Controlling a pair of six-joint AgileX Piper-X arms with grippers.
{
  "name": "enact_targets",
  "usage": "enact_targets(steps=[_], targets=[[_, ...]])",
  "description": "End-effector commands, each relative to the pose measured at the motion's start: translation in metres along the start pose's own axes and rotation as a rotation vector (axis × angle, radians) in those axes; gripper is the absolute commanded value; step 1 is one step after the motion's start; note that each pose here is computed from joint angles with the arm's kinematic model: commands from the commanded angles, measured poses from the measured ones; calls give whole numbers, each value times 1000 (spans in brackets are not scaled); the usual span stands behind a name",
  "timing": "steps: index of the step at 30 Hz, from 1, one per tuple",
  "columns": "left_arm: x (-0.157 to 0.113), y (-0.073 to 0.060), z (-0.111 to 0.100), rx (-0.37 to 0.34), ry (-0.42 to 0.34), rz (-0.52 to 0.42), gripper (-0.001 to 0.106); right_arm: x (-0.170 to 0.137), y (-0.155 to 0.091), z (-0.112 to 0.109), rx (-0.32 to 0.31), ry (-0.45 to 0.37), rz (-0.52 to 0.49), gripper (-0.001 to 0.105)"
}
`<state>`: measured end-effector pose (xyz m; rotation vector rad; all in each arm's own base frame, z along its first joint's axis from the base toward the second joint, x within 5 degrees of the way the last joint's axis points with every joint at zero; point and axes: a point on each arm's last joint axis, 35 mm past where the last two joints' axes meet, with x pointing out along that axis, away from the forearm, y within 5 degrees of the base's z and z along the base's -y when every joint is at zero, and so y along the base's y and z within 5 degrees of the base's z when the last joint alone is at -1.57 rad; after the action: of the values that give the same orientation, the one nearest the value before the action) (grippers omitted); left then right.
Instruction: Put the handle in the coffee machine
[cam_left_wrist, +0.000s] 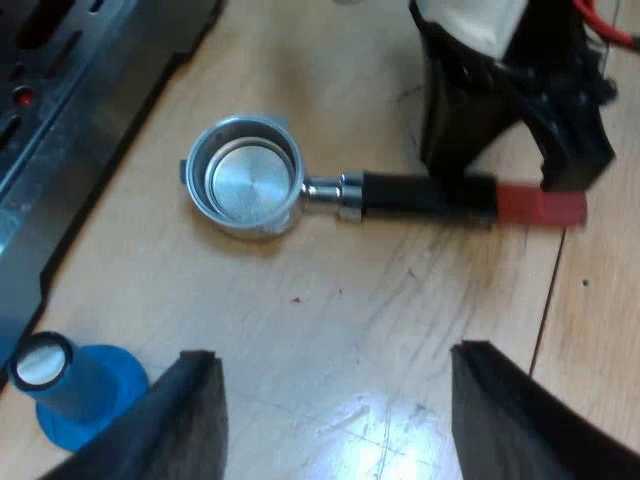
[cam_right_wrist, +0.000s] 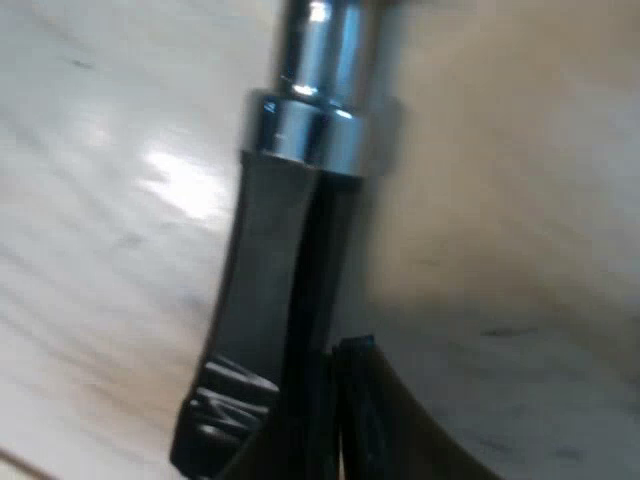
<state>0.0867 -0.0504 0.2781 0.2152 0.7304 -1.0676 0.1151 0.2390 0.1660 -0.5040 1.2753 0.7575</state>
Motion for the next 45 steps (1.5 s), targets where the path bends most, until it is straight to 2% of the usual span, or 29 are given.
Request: enact_targets(steps=[1, 4, 6, 9, 16, 21, 26, 34, 43, 45], targets=[[0, 1, 2, -7, -4, 8, 53, 1, 5, 9, 67, -66, 72, 0], [0, 1, 2, -17, -4, 8, 53, 4, 7, 15, 93, -104, 107, 0], [0, 1, 2, -36, -4, 8, 53, 14, 12, 24, 112, -148, 174, 0], [0, 1, 1, -44, -2, 8, 53, 24, 15, 30, 139, -161, 234, 0], [0, 1, 1, -46, -2, 8, 53, 24, 18, 38, 133, -212, 262, 0], [0, 1, 1, -46, -2, 8, 53, 9, 22, 53, 108, -270, 280, 0], [0, 1, 1, -46, -2, 8, 53, -7, 24, 60, 99, -320, 297, 0], [0, 1, 1, -49, -2, 8, 53, -40, 19, 51, 115, -367, 225, 0], [0, 1, 1, -53, -2, 8, 53, -72, 8, 25, 132, -302, 122, 0], [0, 1, 1, -58, -2, 8, 53, -80, 4, 17, 139, -285, 71, 0]])
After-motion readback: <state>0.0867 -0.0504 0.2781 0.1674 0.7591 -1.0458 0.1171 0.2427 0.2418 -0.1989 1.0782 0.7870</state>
